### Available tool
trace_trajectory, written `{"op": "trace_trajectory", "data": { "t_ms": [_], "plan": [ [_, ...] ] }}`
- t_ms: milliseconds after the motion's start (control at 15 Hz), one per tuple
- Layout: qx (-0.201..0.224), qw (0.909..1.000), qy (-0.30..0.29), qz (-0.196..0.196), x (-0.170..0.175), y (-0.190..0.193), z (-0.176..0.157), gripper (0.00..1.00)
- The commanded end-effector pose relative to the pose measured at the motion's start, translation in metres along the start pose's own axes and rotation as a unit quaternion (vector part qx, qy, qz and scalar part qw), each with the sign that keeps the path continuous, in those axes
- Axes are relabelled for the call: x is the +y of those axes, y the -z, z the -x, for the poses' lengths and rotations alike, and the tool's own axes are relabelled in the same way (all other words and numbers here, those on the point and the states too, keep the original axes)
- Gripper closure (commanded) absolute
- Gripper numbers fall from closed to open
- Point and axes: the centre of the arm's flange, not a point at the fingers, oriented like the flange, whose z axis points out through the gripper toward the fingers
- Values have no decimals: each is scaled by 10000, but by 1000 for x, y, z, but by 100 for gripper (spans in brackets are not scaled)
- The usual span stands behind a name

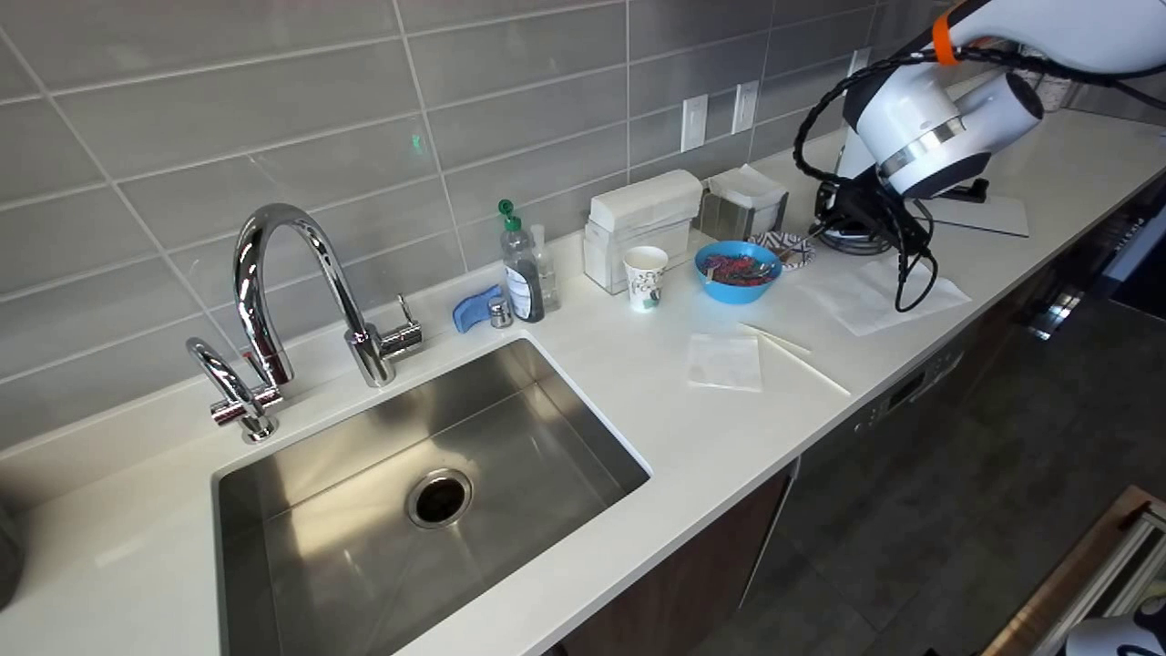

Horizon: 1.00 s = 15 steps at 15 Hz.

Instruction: Pick up the spoon from the cup and put it in the bowl

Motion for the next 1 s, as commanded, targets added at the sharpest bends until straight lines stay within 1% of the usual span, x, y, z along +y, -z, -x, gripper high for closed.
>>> {"op": "trace_trajectory", "data": {
  "t_ms": [0, 533, 933],
  "plan": [
    [255, 9996, 94, 86, 4, -18, 7, 99],
    [466, 9987, 1, 198, -12, -38, 26, 99],
    [412, 9985, -157, 324, -13, -47, 38, 99]
  ]
}}
